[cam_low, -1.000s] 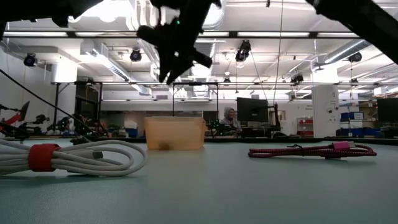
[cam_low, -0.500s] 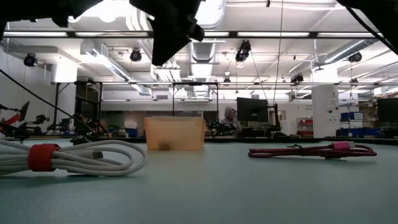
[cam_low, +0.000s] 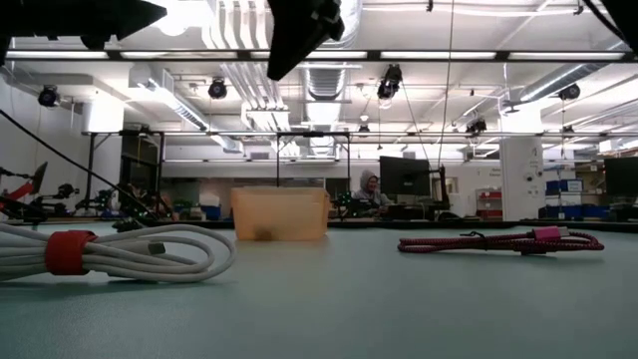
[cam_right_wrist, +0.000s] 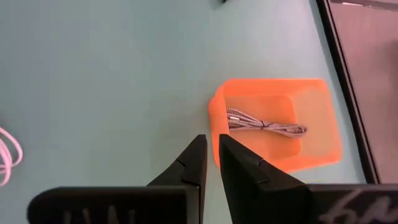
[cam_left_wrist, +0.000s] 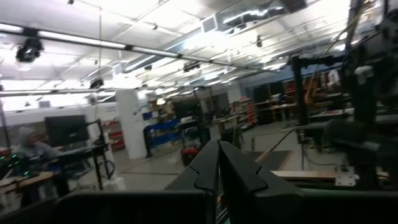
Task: Pick and place USB-C Cables
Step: Put the black charger cable into the orange bin
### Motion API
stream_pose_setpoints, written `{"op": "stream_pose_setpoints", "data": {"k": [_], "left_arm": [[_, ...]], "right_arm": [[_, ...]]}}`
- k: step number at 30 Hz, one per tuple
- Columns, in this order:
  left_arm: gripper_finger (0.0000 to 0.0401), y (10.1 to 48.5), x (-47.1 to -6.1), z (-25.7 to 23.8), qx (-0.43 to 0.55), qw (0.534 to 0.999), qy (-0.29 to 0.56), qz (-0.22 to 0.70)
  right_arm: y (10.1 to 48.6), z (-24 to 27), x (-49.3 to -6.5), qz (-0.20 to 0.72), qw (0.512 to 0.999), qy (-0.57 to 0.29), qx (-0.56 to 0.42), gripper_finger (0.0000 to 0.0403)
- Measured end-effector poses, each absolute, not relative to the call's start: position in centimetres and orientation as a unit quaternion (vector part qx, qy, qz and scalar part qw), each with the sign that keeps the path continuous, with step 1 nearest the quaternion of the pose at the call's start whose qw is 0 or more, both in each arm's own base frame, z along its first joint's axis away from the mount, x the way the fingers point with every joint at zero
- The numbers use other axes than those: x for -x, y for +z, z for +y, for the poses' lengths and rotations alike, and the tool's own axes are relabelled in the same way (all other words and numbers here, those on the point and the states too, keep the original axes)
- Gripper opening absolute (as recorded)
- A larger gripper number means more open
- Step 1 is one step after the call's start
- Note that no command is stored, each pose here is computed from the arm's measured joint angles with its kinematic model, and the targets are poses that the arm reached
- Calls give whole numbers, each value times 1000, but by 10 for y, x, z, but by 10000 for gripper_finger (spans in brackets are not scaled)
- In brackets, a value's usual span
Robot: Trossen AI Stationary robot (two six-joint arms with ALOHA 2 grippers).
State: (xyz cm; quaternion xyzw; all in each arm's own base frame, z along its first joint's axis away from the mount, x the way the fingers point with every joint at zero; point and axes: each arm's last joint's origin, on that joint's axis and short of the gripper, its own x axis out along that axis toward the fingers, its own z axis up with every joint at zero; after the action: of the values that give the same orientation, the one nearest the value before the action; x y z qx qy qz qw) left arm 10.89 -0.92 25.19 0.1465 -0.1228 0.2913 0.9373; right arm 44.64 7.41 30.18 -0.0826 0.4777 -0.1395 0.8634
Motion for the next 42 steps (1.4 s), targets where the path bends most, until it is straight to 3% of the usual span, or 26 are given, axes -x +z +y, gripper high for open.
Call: {"op": "stream_pose_setpoints", "data": {"k": [5,11,17,26,32,42], "left_arm": [[0,251,-110,-9,-133,939,292,-123],[0,243,-112,-8,-11,943,311,-118],[0,228,-119,-6,54,911,402,-75],[0,218,-129,-7,130,882,445,-88],[0,209,-138,-10,183,871,446,-98],[0,222,-169,-5,173,856,481,-78]], "right_arm": [[301,73,-427,437,886,-135,71,33],[290,71,-391,370,918,-110,88,33],[279,64,-351,267,951,-86,131,33],[284,50,-292,126,968,-83,200,33],[293,38,-258,80,978,-86,170,33],[300,30,-208,7,984,-61,169,33]]}}
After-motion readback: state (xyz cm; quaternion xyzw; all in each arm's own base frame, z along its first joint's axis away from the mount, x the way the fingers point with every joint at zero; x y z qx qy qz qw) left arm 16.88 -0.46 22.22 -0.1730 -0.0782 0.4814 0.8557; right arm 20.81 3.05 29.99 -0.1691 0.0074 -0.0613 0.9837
